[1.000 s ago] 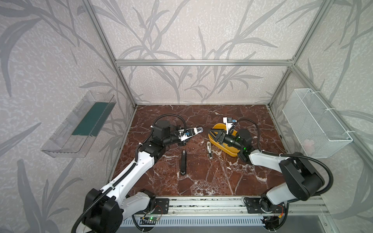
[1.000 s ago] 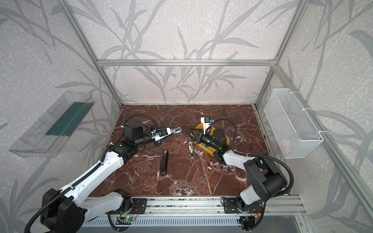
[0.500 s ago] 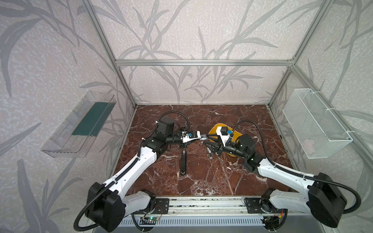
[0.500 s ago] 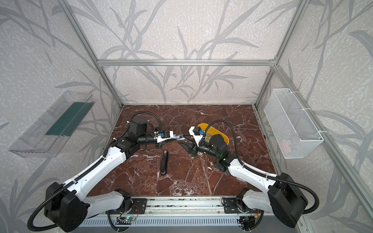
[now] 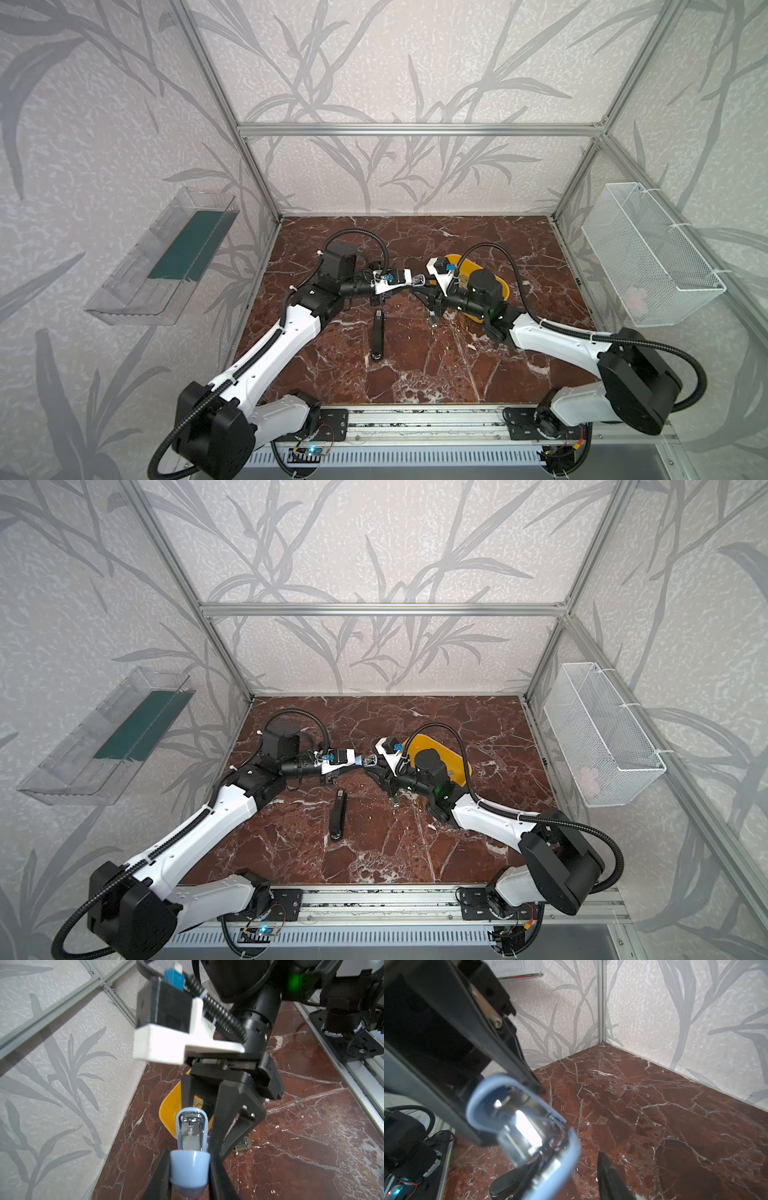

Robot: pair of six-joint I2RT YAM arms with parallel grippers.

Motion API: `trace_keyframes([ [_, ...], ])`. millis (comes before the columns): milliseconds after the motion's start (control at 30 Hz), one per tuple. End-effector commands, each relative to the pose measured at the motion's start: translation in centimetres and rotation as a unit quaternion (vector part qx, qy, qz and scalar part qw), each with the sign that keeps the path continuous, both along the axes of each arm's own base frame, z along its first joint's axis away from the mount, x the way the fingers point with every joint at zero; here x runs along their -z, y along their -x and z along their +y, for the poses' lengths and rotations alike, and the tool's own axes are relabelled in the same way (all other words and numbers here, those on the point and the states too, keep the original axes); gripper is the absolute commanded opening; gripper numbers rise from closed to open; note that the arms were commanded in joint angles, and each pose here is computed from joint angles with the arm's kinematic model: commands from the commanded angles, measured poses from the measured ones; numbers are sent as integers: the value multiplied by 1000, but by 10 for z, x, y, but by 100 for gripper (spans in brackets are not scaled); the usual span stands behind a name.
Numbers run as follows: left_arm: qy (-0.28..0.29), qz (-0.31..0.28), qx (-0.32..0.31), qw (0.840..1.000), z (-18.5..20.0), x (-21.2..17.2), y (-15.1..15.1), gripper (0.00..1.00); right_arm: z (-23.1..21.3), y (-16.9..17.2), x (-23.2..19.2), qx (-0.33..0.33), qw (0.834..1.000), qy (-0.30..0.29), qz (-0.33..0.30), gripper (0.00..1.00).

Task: Load the staples into the stapler
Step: 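Move the right gripper back to the light blue stapler held by the left, then close the right gripper on the light blue stapler held by the left gripper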

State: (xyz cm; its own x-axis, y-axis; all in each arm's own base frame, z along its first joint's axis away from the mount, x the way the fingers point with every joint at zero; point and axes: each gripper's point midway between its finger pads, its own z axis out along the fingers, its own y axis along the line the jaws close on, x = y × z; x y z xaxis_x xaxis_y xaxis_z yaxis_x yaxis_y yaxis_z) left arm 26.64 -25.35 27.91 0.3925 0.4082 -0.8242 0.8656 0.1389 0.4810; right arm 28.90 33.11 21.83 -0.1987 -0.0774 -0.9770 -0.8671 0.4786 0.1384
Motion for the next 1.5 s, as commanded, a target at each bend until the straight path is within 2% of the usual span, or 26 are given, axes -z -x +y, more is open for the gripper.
trace_keyframes([
  [0,28,-28,12,999,-1,-23,8,0,2,-5,-3,2,1000,-4,-12,36],
  [100,21,-33,-4,999,2,-21,3,0,2,-5,-3,4,1000,-3,-11,36],
  [167,10,-33,-16,999,4,-16,-2,0,0,-1,-7,-1,1000,-8,-14,40],
  [333,-23,-24,-32,999,7,1,-12,0,-19,20,-39,4,998,-49,-48,45],
  [367,-26,-22,-32,999,7,3,-13,0,-24,23,-44,9,997,-55,-53,44],
  [500,-35,-13,-35,999,6,10,-16,0,-43,31,-64,39,994,-74,-63,17],
  [533,-37,-11,-34,999,5,12,-16,0,-45,32,-67,40,994,-76,-60,12],
  [733,-40,4,-21,999,-3,18,-13,0,-23,35,-79,-2,995,-92,-36,12],
  [1033,-27,5,-20,999,-7,11,-11,0,-6,-5,-40,51,997,-50,13,9],
  [1300,11,-2,-28,1000,-6,-14,-8,0,-6,-17,-11,76,996,-35,34,9],
  [1467,33,-8,-25,999,-6,-26,-4,0,-1,-18,-1,70,996,-33,45,9],
])
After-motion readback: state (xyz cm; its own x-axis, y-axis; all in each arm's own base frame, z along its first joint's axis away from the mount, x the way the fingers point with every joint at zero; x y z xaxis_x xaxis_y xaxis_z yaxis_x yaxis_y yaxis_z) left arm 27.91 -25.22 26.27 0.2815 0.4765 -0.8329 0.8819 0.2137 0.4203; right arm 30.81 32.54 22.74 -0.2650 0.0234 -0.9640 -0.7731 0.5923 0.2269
